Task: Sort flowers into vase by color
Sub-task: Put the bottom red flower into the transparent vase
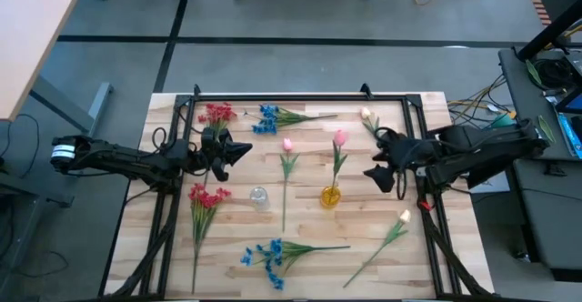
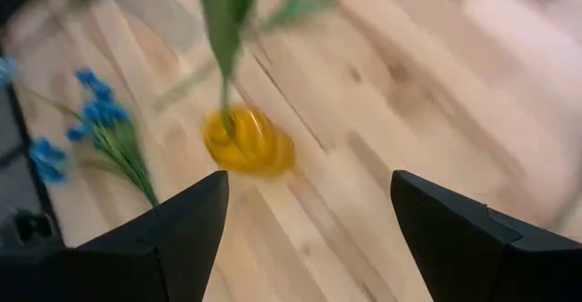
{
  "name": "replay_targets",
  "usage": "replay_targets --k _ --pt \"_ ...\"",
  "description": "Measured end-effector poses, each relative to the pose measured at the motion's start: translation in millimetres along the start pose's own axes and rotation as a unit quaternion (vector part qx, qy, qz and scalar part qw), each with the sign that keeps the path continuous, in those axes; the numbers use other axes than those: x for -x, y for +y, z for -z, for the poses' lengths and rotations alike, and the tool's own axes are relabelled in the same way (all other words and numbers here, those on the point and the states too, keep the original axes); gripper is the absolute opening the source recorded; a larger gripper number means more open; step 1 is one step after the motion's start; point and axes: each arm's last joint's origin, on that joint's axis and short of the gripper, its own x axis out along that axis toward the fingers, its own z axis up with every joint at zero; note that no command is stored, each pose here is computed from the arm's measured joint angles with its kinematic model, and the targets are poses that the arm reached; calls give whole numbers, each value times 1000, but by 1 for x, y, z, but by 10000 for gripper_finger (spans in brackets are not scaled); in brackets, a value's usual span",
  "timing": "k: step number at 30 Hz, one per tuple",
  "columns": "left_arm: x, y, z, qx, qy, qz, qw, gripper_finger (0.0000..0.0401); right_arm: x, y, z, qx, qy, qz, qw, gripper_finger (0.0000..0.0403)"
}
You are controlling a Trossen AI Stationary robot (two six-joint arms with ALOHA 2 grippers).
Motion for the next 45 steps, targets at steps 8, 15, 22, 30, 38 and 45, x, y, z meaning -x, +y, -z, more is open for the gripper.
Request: replay_targets --k 8,15,22,30,38,45 --pt "-30 -25 -16 -6 116 -45 992 0 -31 -12 25 -19 98 23 995 285" --pt "-34 -52 -42 8 259 -226 939 0 -52 -25 47 -46 154 53 986 274" --pt "-28 -78 -36 29 325 -295 898 0 -62 -32 57 -50 173 73 981 265" --pt "-22 -95 -15 84 360 -312 875 0 -62 -32 58 -21 188 58 980 263" --pt "-5 -105 7 196 436 -373 796 0 -62 -31 59 22 195 45 980 266" --pt "5 -114 31 228 459 -435 740 0 -62 -31 59 36 195 43 979 270"
